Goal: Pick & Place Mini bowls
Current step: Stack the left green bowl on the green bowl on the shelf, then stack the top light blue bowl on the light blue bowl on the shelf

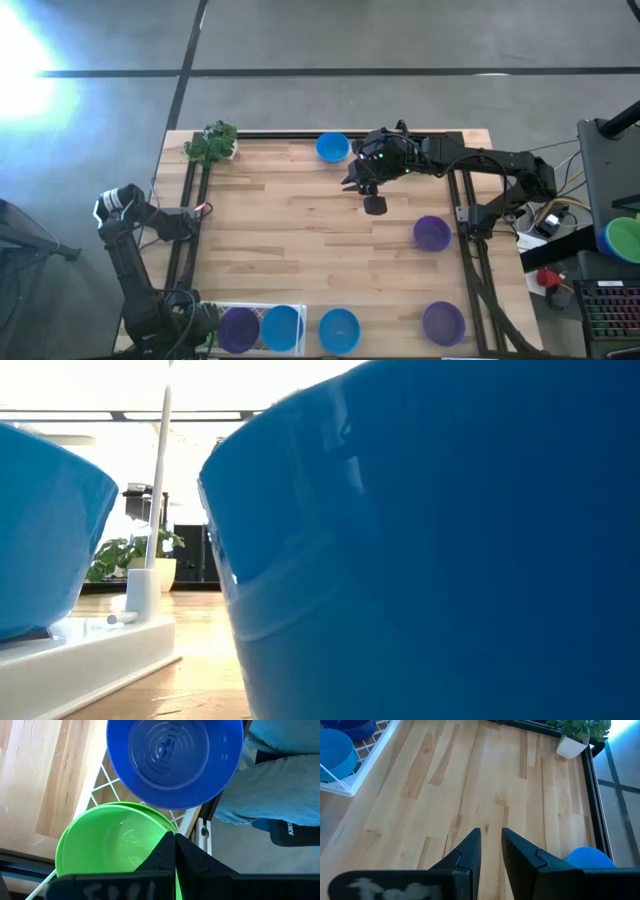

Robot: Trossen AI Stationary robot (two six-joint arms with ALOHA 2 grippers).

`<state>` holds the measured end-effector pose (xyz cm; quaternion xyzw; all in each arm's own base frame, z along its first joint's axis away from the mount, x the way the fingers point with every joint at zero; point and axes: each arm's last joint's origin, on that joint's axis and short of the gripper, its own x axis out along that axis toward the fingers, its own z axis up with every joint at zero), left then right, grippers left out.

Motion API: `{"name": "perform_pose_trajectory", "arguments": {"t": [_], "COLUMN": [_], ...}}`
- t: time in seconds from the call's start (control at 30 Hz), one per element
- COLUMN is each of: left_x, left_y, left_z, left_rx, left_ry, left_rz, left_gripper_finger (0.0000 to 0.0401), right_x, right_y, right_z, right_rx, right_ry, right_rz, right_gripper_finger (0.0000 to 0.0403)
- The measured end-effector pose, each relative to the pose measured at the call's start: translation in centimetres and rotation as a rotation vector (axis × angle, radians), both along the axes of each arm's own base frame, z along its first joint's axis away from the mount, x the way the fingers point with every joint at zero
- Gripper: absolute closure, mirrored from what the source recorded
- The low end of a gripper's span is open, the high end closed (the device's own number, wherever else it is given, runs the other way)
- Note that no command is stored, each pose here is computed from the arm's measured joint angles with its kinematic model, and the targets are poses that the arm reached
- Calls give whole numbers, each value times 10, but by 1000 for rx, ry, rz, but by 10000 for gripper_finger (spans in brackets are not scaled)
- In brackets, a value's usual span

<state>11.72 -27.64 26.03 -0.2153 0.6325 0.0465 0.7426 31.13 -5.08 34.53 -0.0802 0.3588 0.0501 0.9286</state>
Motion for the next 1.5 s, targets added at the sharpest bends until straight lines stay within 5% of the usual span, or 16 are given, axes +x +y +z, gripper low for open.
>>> {"name": "perform_pose_trajectory", "arguments": {"t": [0.33,0.7,0.97,1.27,1.5], "left_x": [1,-1,1,-1,0], "left_y": [-2,5,24,53,64], "left_z": [-18,-2,11,17,24], "left_rx": [-46,-59,132,508,625], "left_ry": [-7,-55,-342,-632,-843], "left_rz": [9,13,30,97,173], "left_gripper_finger": [401,401,401,401,401], "right_x": [0,0,0,0,2], "right_y": [0,0,0,0,-1], "right_z": [0,0,0,0,2], "right_rx": [0,0,0,15,60], "right_ry": [1,1,2,2,-28], "right_rz": [0,0,0,-14,-70], "right_gripper_finger": [328,328,328,328,328]}}
